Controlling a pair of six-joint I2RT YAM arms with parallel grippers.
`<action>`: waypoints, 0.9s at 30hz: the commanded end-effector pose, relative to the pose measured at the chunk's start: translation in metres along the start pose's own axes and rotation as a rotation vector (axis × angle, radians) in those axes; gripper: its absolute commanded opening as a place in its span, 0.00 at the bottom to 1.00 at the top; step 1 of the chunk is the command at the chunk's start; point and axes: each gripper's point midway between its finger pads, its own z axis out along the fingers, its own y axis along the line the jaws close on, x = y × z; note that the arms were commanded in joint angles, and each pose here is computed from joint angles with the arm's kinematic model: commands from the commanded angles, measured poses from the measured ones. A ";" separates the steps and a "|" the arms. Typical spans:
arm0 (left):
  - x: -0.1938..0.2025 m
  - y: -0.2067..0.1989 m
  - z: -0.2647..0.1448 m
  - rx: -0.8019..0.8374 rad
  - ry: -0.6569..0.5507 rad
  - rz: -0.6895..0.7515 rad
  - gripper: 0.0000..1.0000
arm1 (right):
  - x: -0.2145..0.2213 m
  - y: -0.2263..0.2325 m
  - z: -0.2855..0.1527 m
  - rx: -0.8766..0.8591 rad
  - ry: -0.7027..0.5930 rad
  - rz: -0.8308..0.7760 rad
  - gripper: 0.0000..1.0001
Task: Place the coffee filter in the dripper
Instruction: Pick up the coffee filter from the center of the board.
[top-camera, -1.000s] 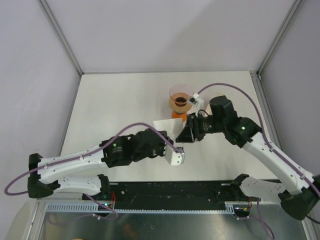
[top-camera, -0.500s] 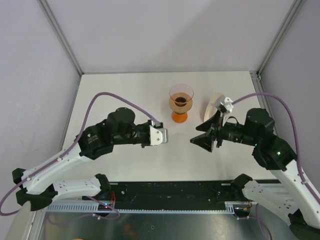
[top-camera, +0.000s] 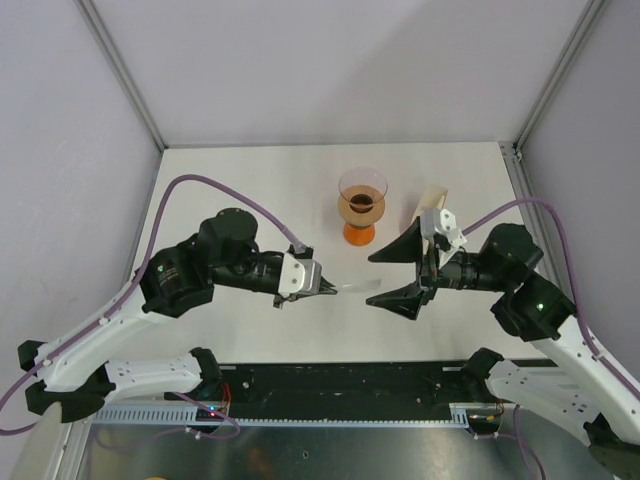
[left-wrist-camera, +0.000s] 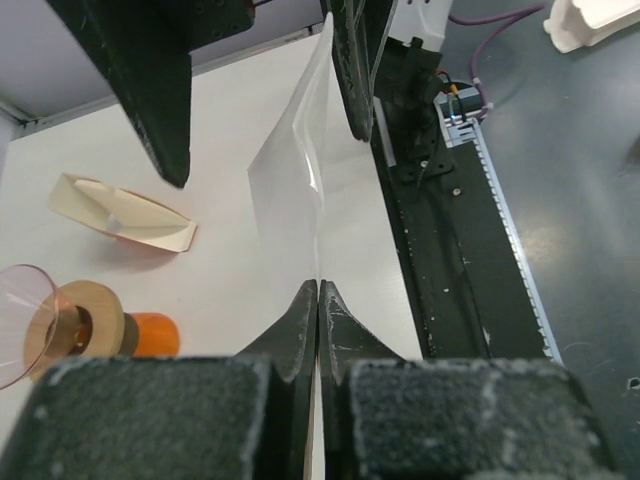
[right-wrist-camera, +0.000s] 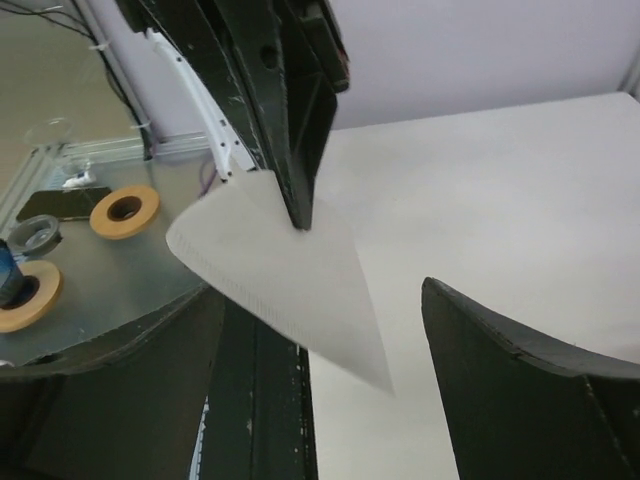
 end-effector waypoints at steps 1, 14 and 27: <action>-0.020 -0.010 -0.011 0.040 -0.055 0.001 0.00 | -0.023 0.008 0.016 -0.056 -0.089 -0.098 0.80; -0.021 -0.014 -0.011 0.058 -0.058 -0.024 0.36 | 0.011 0.019 0.016 -0.143 0.030 -0.147 0.00; -0.026 -0.010 -0.007 0.055 -0.053 -0.106 0.64 | 0.039 0.024 0.012 -0.203 0.151 -0.115 0.00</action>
